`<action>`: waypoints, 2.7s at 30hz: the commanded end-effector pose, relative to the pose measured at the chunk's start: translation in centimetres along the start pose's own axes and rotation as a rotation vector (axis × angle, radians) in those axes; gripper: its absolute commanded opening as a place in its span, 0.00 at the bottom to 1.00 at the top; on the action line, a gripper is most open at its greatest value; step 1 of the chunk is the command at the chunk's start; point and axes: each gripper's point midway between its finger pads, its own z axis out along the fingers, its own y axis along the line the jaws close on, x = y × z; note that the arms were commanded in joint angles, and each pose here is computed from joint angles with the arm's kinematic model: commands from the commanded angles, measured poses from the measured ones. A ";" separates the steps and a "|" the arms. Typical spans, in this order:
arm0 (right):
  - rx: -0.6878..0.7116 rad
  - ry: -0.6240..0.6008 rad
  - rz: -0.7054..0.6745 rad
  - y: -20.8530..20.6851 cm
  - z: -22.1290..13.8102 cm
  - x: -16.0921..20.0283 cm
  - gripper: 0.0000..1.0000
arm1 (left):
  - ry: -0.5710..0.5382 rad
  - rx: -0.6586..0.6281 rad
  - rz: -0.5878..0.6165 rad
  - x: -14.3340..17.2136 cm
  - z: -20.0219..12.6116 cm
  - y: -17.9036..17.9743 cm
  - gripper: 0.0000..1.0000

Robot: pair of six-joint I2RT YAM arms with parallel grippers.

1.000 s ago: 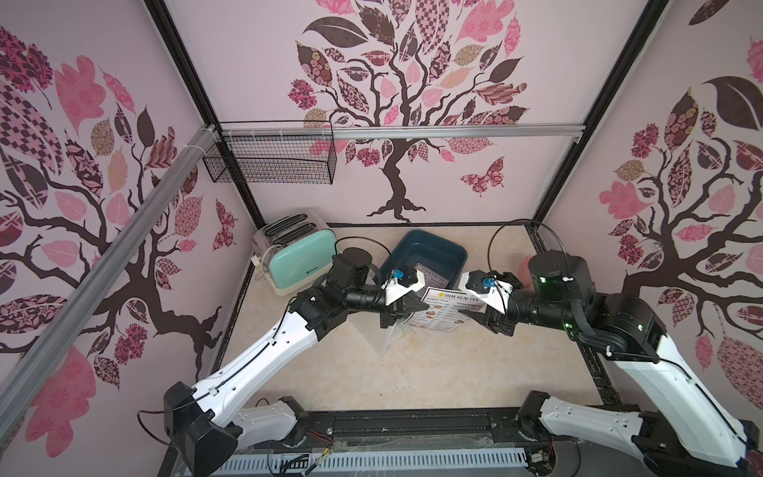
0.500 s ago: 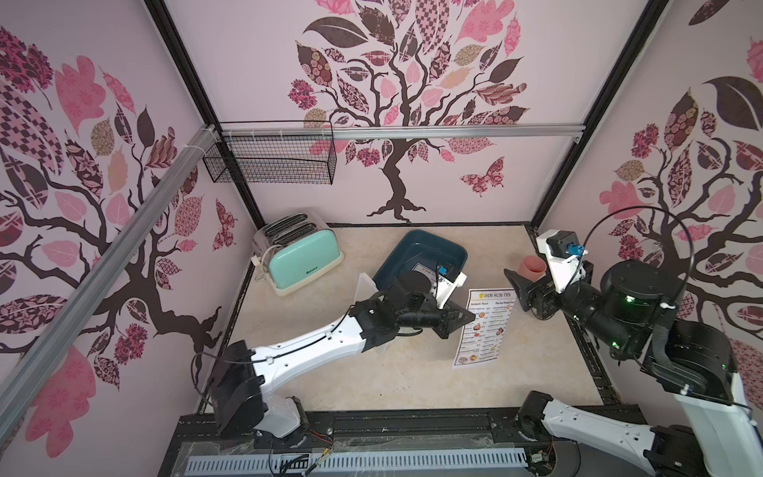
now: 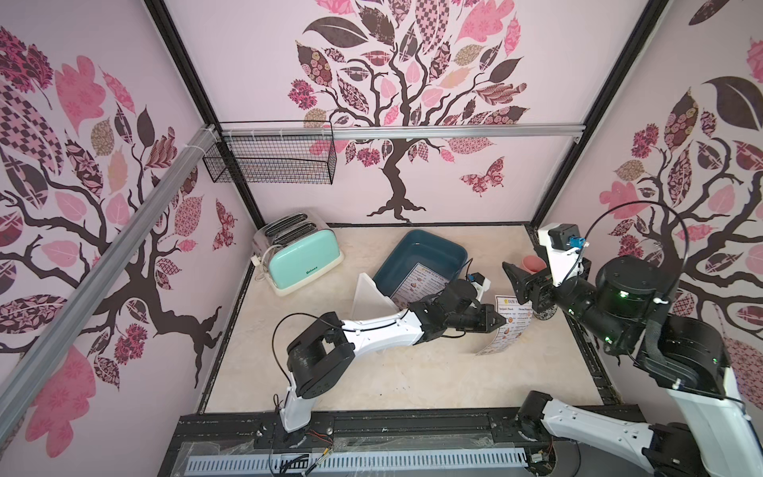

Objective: Replace the menus in the menu holders
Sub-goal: Place the menu at the center of the board, then move the menu holder to the center of the board.

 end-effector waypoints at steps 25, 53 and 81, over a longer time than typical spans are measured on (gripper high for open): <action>-0.090 0.037 0.092 1.2 -1.1 2.6 0.76 | 0.035 -0.620 0.362 1.3 3.2 14.4 0.00; -0.005 0.196 0.236 2.3 3.6 5.5 0.72 | -0.510 -0.714 0.301 -8.4 -29.2 0.4 0.56; -0.707 0.395 0.356 22.6 16.0 15.0 0.63 | -0.750 -0.842 -0.377 -6.2 -46.5 16.1 0.50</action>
